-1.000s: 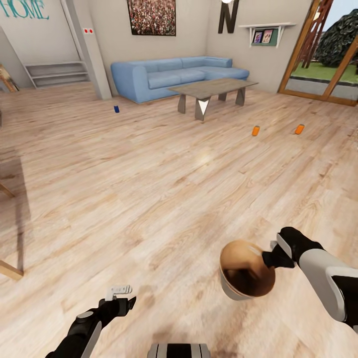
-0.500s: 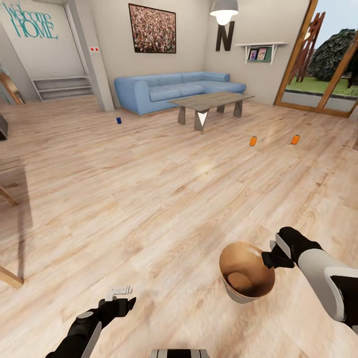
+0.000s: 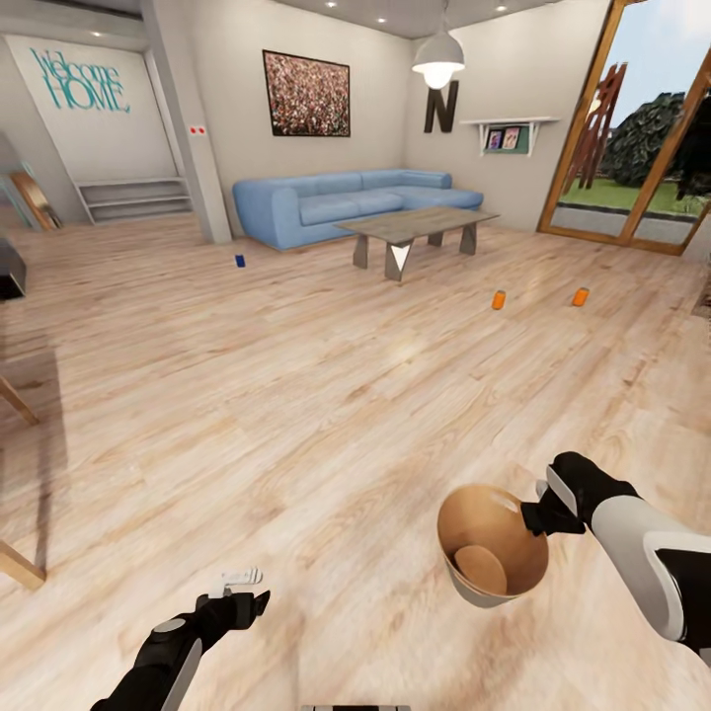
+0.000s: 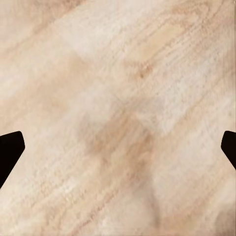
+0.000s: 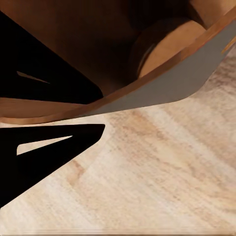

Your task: Put the three can of soda from the living room inside the tash can in the kitchen.

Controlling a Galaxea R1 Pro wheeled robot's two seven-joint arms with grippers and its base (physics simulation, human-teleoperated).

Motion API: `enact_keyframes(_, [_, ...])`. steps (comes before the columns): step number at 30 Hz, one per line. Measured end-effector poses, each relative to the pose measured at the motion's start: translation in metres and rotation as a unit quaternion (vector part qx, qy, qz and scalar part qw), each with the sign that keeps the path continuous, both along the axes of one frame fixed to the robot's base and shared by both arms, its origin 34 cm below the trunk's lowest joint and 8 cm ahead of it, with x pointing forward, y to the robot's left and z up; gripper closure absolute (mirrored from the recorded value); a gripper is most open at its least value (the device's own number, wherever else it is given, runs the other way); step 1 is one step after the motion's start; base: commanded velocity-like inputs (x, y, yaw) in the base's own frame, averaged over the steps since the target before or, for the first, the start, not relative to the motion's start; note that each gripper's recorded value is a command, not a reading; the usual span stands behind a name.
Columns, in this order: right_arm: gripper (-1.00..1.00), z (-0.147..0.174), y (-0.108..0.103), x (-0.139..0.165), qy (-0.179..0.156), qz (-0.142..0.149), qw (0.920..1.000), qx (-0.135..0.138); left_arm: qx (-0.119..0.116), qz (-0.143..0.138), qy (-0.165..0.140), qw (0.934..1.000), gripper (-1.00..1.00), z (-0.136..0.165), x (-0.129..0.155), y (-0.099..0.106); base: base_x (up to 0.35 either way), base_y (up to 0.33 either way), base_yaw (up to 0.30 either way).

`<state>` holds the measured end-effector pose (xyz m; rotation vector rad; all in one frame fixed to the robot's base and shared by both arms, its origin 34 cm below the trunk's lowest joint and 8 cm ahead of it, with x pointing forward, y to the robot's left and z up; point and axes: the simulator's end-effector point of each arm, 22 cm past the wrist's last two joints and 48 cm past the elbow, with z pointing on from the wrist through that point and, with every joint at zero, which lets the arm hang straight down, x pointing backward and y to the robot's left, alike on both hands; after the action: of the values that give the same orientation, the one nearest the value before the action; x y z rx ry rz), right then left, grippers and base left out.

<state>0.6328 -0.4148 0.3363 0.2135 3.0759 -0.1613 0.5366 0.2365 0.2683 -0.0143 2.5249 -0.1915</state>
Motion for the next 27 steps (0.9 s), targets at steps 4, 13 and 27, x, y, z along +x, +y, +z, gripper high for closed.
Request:
enact_keyframes(4, [1.00,0.008,0.003,0.001,-0.008,-0.003,0.9999,0.005,0.000,0.000,-0.007,1.0000,-1.00,0.007,0.003,0.000,0.000,0.000,0.000])
enact_keyframes(13, [1.00,0.017,0.005,-0.007,-0.013,0.001,0.9999,0.005,0.001,-0.002,-0.024,0.9997,-1.00,0.024,0.010,0.000,0.000,0.000,0.000])
enact_keyframes(27, [1.00,0.046,0.016,-0.001,-0.039,0.004,0.9991,0.015,-0.002,-0.004,-0.027,0.9996,-1.00,0.035,0.008,-0.001,0.000,0.000,0.000])
